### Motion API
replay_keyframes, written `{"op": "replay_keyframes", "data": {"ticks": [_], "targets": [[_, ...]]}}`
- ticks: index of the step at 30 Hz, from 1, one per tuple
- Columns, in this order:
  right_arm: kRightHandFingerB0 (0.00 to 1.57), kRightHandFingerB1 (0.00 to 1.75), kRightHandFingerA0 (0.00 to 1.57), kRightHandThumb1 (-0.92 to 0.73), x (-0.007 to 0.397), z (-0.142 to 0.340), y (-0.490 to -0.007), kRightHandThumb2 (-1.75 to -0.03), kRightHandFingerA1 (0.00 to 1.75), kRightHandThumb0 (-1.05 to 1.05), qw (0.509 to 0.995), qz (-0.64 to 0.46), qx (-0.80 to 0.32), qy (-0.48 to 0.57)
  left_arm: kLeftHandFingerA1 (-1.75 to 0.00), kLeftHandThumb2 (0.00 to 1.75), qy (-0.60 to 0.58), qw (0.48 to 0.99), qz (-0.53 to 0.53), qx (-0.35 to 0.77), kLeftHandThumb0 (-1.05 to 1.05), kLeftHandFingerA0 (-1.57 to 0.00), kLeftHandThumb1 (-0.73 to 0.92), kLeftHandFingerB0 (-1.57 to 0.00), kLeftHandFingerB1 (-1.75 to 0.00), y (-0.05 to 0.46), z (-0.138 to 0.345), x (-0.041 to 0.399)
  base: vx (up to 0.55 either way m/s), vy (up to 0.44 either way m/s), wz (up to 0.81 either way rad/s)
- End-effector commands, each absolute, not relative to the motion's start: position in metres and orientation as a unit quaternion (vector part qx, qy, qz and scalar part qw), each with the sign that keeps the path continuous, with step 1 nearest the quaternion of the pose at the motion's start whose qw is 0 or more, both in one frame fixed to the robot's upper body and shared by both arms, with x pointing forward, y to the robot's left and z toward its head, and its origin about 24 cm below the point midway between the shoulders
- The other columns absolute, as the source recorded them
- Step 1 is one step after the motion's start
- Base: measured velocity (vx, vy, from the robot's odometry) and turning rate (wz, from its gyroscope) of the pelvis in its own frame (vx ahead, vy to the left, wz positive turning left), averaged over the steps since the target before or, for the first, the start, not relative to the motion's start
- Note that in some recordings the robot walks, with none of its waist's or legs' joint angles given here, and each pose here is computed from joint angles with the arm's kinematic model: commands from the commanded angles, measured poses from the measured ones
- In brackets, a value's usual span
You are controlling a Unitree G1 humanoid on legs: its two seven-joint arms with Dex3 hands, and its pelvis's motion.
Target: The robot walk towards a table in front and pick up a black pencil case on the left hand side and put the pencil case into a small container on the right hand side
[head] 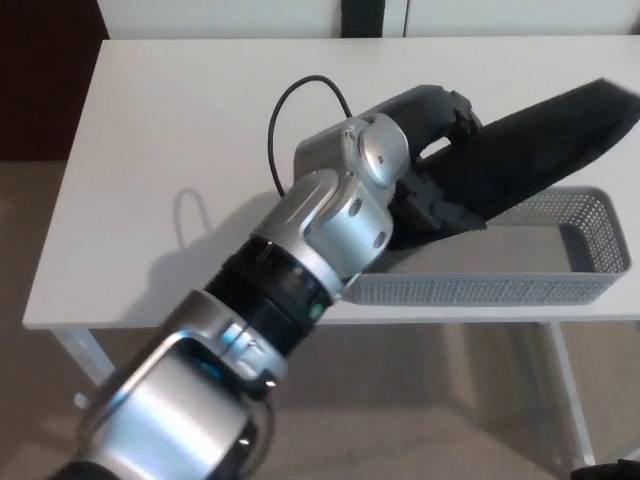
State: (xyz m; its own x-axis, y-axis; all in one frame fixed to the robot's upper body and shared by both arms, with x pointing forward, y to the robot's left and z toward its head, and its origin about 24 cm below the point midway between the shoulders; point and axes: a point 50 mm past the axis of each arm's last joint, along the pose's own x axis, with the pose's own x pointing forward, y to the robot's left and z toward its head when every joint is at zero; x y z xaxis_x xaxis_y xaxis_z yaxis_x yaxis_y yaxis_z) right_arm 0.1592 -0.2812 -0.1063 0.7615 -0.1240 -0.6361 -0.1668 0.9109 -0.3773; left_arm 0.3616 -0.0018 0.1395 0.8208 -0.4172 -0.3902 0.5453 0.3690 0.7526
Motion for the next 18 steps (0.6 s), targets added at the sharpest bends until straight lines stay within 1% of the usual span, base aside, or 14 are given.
{"op": "replay_keyframes", "data": {"ticks": [1, 6, 7, 8, 9, 12, 13, 14, 15, 18], "targets": [[0.75, 0.47, 0.76, -0.55, 0.162, -0.102, -0.289, -0.58, 0.63, -0.68, 0.909, 0.008, -0.236, 0.344, -0.26, 0.59, 0.046, 0.788, -0.333, 0.517, -0.94, -0.08, 0.59, -0.12, -0.26, 0.002, 0.142, 0.360, 0.00, 0.000, 0.00], [0.73, 0.49, 0.77, -0.56, 0.164, -0.101, -0.289, -0.58, 0.65, -0.71, 0.907, 0.013, -0.244, 0.343, -0.26, 0.59, 0.045, 0.785, -0.341, 0.515, -0.97, -0.09, 0.59, -0.13, -0.25, 0.006, 0.141, 0.358, 0.00, 0.000, 0.00], [0.72, 0.47, 0.77, -0.57, 0.166, -0.100, -0.289, -0.58, 0.63, -0.68, 0.906, 0.015, -0.249, 0.341, -0.26, 0.92, 0.045, 0.784, -0.350, 0.511, -0.78, 0.00, 0.45, -0.14, -0.27, 0.010, 0.141, 0.358, 0.00, 0.000, 0.00], [0.72, 0.47, 0.77, -0.57, 0.166, -0.100, -0.289, -0.58, 0.63, -0.68, 0.906, 0.016, -0.250, 0.341, -0.26, 0.92, 0.045, 0.784, -0.351, 0.510, -0.78, 0.00, 0.45, -0.14, -0.27, 0.011, 0.141, 0.358, 0.00, 0.000, 0.00], [0.73, 0.46, 0.79, -0.57, 0.167, -0.100, -0.289, -0.59, 0.62, -0.68, 0.906, 0.016, -0.250, 0.340, -0.24, 0.91, 0.046, 0.784, -0.351, 0.509, -0.82, -0.01, 0.47, -0.06, -0.24, 0.011, 0.141, 0.358, 0.00, 0.000, 0.00], [0.73, 0.46, 0.79, -0.57, 0.168, -0.099, -0.290, -0.59, 0.62, -0.68, 0.907, 0.017, -0.251, 0.338, -0.24, 0.91, 0.047, 0.785, -0.353, 0.507, -0.82, -0.01, 0.47, -0.06, -0.24, 0.013, 0.142, 0.359, 0.00, 0.000, 0.00], [0.73, 0.46, 0.78, -0.57, 0.169, -0.098, -0.290, -0.58, 0.62, -0.67, 0.907, 0.018, -0.253, 0.337, -0.19, 0.91, 0.049, 0.785, -0.357, 0.504, -0.75, 0.00, 0.42, -0.13, -0.26, 0.014, 0.143, 0.358, 0.00, 0.000, 0.00], [0.73, 0.46, 0.78, -0.57, 0.171, -0.097, -0.290, -0.58, 0.62, -0.67, 0.906, 0.019, -0.257, 0.335, -0.19, 0.91, 0.051, 0.785, -0.362, 0.500, -0.75, 0.00, 0.42, -0.13, -0.26, 0.016, 0.144, 0.358, 0.00, 0.000, 0.00], [0.72, 0.45, 0.79, -0.57, 0.171, -0.098, -0.289, -0.58, 0.61, -0.67, 0.907, 0.019, -0.256, 0.335, -0.19, 0.75, 0.051, 0.784, -0.364, 0.500, -0.96, -0.06, 0.47, -0.10, -0.21, 0.017, 0.145, 0.358, 0.00, 0.000, 0.00], [0.73, 0.45, 0.78, -0.57, 0.171, -0.098, -0.290, -0.58, 0.61, -0.67, 0.905, 0.016, -0.256, 0.338, -0.19, 0.78, 0.047, 0.780, -0.367, 0.505, -0.97, -0.07, 0.48, -0.09, -0.20, 0.018, 0.145, 0.358, 0.00, 0.000, 0.00]]}}
